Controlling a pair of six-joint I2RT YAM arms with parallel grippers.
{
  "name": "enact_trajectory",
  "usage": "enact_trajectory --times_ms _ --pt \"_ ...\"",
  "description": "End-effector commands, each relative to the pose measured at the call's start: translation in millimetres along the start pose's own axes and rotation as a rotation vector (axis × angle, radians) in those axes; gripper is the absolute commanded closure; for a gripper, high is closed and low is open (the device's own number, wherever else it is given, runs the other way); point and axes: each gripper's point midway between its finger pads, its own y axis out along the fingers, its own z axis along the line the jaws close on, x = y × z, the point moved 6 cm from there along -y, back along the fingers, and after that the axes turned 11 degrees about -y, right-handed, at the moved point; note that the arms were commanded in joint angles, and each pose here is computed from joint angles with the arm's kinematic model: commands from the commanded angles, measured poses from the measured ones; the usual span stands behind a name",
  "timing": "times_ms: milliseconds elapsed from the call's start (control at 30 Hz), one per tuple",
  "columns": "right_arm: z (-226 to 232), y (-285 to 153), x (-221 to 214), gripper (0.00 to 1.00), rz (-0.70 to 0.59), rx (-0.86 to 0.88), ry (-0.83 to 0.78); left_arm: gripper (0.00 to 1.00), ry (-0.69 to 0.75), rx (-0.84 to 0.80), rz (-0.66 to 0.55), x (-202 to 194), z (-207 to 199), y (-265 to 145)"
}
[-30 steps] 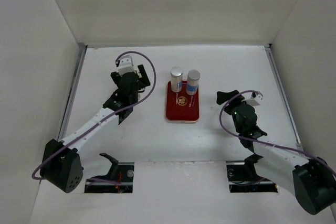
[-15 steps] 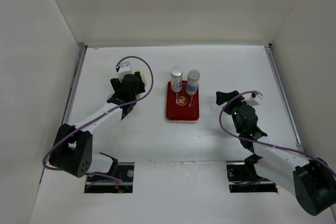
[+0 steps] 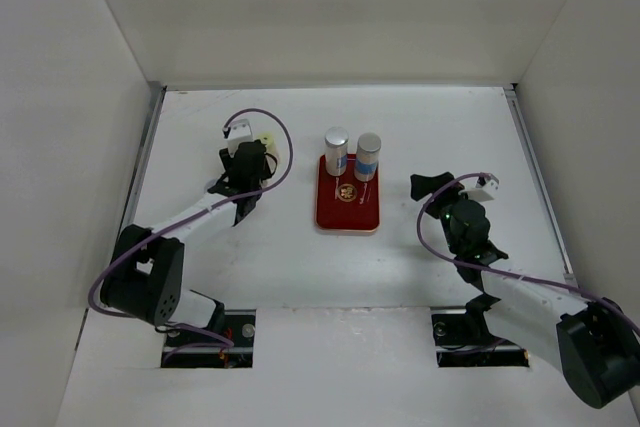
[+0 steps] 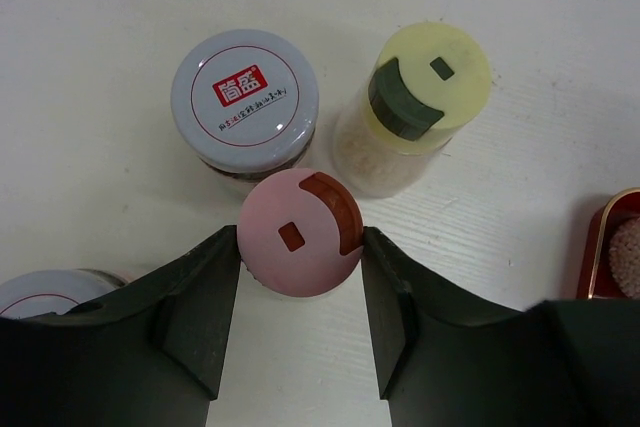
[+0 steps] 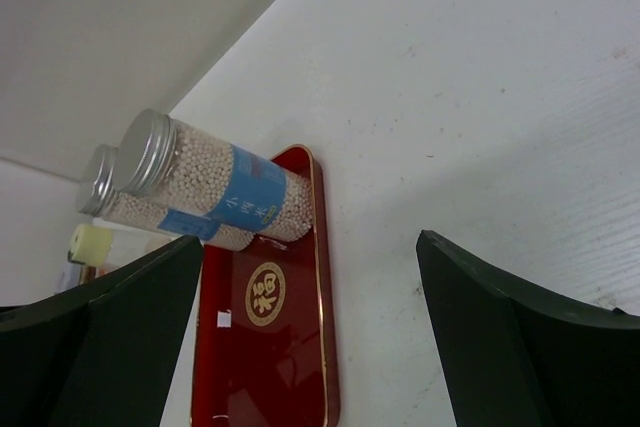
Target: Organize the condiment bottles
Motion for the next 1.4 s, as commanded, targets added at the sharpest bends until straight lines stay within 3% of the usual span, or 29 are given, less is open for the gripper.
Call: enact_trajectory --times_ms 0,200,433,700,1100,1200,1367 --pt "13 2 10 0.05 -0.039 0.052 0.019 0.74 -0.056 -0.074 -0.079 26 -15 -17" --pt "12 4 8 0.04 -0.032 0.047 0.016 0.75 -0.068 -0.232 -0.099 42 -55 -64" --pt "13 4 7 0.04 -0.031 0.050 0.013 0.75 -0.044 -0.397 -0.046 21 -124 -85" --pt "15 5 7 0.03 -0.027 0.059 0.013 0.74 0.003 -0.451 0.002 -11 -165 -81" --pt "16 4 6 0.02 -0.018 0.069 0.018 0.72 0.081 -0.457 0.079 -58 -190 -63" --pt "18 4 7 0.02 -0.020 0.075 0.016 0.65 0.094 -0.438 0.081 -65 -188 -59" --pt "17 4 6 0.01 -0.018 0.073 0.016 0.35 0.091 -0.427 0.051 -56 -185 -66"
